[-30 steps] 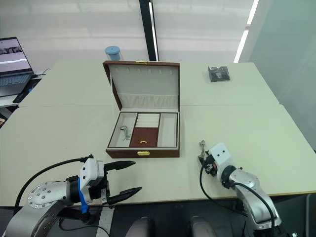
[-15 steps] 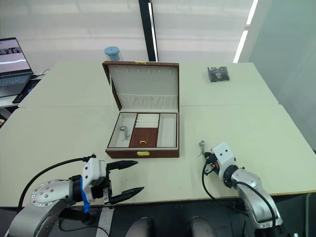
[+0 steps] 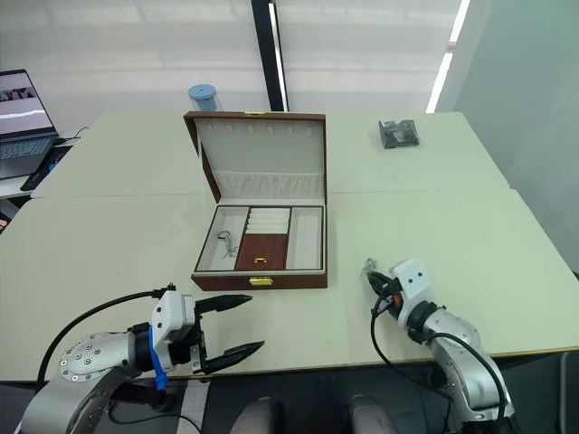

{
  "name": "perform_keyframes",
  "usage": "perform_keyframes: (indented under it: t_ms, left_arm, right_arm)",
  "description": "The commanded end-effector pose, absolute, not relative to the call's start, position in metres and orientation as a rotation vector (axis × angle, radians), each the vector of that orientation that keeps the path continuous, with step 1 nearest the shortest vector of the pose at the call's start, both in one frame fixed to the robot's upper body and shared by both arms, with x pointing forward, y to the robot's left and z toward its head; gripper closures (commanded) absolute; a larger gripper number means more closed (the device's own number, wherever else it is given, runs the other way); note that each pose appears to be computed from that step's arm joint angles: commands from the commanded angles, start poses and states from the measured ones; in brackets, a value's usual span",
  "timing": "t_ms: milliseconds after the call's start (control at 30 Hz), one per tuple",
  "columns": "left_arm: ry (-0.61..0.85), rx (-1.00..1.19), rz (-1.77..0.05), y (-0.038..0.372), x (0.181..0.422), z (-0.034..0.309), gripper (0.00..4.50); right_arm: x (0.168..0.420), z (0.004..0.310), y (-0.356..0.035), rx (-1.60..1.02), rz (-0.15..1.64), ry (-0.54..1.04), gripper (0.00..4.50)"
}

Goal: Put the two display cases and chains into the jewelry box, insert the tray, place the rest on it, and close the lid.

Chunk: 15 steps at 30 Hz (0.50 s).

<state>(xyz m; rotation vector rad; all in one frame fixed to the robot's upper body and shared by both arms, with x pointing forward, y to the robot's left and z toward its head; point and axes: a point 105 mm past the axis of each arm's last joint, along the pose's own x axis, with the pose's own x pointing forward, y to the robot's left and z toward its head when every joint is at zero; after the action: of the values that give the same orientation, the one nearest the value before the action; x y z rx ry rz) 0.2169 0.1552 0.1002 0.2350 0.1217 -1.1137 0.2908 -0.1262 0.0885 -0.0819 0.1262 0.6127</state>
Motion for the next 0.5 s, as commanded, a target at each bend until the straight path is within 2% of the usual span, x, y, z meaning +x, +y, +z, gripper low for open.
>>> perform_keyframes:
  t_ms: [33, 500]
  left_arm:
    - [0.085, 0.246, -1.117, 0.15, 0.216, 0.106, 0.0]
    - [0.048, 0.199, -1.038, 0.149, 0.221, 0.111, 0.0]
  right_arm:
    - [0.29, 0.111, -0.123, -0.087, 0.63, 0.028, 4.48]
    - [0.297, 0.153, -0.106, -0.053, 0.683, -0.101, 4.48]
